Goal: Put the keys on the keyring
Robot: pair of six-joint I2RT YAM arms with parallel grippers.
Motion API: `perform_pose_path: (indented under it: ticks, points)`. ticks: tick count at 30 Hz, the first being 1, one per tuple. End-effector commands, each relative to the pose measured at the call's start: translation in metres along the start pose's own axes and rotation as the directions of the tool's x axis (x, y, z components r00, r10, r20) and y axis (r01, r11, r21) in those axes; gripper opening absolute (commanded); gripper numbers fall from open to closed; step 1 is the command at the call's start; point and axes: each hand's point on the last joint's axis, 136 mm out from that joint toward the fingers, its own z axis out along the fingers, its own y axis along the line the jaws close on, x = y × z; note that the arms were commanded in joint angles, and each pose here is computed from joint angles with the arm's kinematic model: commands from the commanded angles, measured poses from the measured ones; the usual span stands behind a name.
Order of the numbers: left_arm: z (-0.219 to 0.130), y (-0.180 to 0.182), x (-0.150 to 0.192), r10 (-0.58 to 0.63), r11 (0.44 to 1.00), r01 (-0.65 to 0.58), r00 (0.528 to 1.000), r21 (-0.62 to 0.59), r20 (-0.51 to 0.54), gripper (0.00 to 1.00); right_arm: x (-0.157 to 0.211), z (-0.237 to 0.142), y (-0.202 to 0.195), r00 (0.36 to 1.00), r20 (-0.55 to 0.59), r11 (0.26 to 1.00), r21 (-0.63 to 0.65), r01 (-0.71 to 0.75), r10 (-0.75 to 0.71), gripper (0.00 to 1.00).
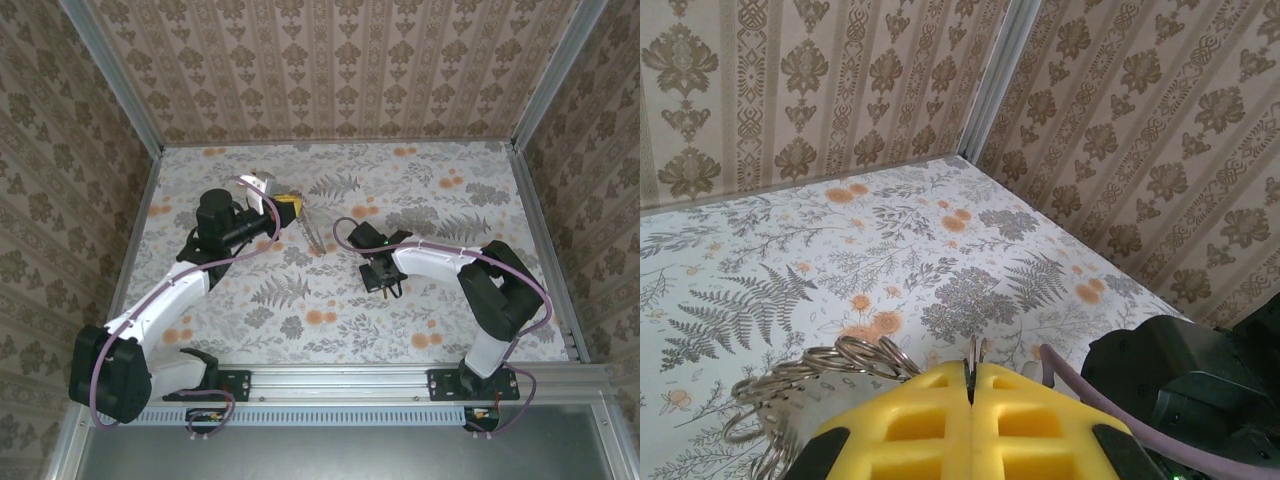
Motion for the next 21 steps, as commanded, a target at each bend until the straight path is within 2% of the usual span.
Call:
perform_pose_path:
  ticks: [1,7,13,21]
  points:
    - [-0.002,-0.005,-0.013,0.015,0.999,-0.017,0.999,0.032,0.047,0.0,-0.002,-0.015,-0.003,1.0,0.012,1.0,0.003,0.01,-0.01,0.01]
    - [-0.001,-0.006,-0.013,0.01,0.999,-0.012,0.999,0.043,0.042,0.0,-0.007,-0.031,0.011,0.999,0.035,0.993,-0.121,-0.013,0.017,0.0]
    - [0.0,-0.007,-0.012,0.007,0.999,-0.009,0.999,0.052,0.039,0.0,-0.01,-0.04,0.026,0.997,0.04,0.955,-0.291,-0.053,0.067,0.0]
    - [0.0,-0.008,-0.012,0.006,0.999,-0.008,0.999,0.053,0.036,0.0,-0.024,-0.058,0.034,0.982,0.101,0.85,-0.52,-0.085,0.16,0.0]
